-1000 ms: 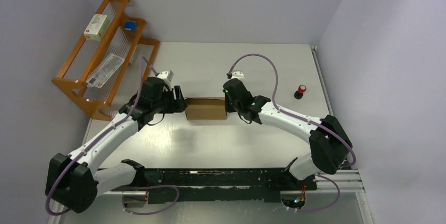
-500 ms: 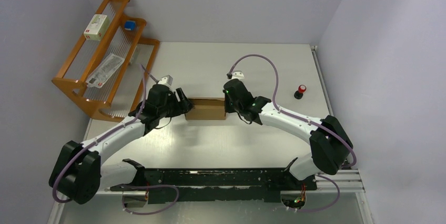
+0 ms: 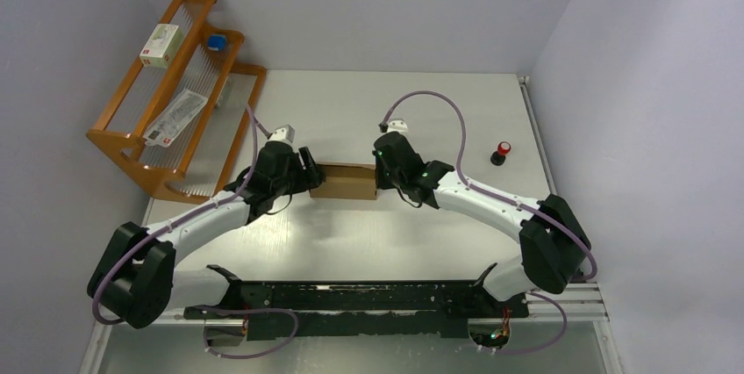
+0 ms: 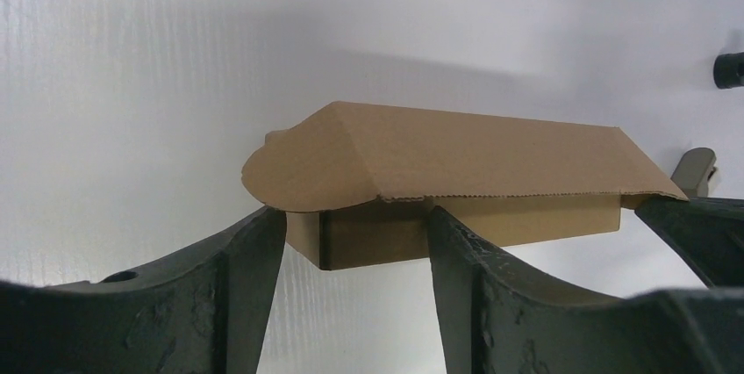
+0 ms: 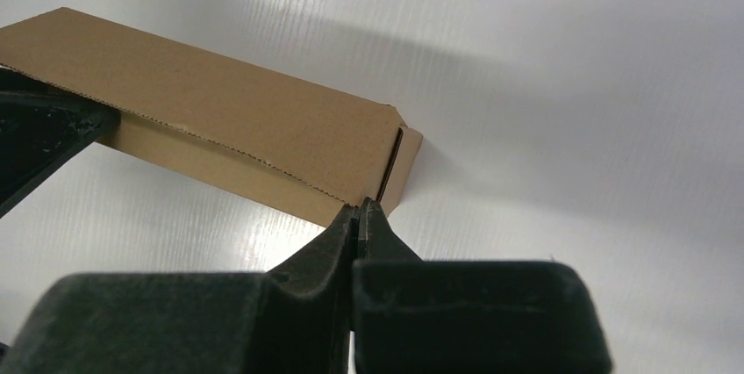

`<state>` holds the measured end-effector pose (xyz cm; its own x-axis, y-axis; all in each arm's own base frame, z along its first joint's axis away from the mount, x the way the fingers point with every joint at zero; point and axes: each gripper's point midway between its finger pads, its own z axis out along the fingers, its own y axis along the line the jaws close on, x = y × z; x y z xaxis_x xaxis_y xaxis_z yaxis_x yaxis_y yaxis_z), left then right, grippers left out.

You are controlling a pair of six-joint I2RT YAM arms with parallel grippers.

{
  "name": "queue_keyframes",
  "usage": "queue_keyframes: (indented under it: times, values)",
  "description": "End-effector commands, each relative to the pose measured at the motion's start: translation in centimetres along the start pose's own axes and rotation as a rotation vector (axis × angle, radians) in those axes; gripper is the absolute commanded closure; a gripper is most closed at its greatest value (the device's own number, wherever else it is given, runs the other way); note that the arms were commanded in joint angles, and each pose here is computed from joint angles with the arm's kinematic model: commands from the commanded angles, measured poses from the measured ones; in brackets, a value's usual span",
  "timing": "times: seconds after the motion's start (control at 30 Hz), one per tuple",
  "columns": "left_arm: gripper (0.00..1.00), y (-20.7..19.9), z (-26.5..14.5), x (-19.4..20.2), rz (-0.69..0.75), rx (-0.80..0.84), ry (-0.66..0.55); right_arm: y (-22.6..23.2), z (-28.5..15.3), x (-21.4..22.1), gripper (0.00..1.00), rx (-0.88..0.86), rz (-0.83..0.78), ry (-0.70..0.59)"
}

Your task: Fold the paper box

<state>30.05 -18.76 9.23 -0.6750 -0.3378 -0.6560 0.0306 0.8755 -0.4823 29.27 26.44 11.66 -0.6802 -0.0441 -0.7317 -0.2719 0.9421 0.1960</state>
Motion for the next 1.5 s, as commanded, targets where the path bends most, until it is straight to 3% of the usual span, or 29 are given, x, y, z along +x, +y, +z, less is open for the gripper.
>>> queue_keyframes:
  times: [0.0,0.43,0.67,0.93,1.17,1.3,1.47]
  values:
    - [0.35,0.1,-0.2,-0.4,0.049,-0.028,-0.032,1.0,-1.0,-1.8,1.00,-0.026,0.022,-0.038]
    - [0.35,0.2,-0.7,-0.5,0.091,-0.055,-0.042,0.3,-2.1,-4.3,1.00,0.035,0.039,-0.070]
    - [0.35,-0.2,-0.4,-0.1,0.110,-0.059,-0.024,-0.1,-1.0,-3.4,1.00,0.038,0.034,-0.014]
    - [0.34,-1.5,-1.3,-2.5,0.149,-0.055,-0.057,-0.7,0.5,-2.1,1.00,0.028,0.022,0.072]
    - [0.29,-2.5,-4.6,-8.1,0.332,-0.113,-0.135,-1.1,0.9,-2.2,1.00,0.021,0.009,0.098]
    - [0.26,-2.6,-4.7,-9.1,0.546,-0.131,-0.069,-1.0,0.9,-2.4,1.00,0.012,0.005,0.099]
    - [0.26,-2.1,-3.9,-8.5,0.699,-0.134,0.032,-1.0,1.1,-2.3,1.00,0.003,0.004,0.107]
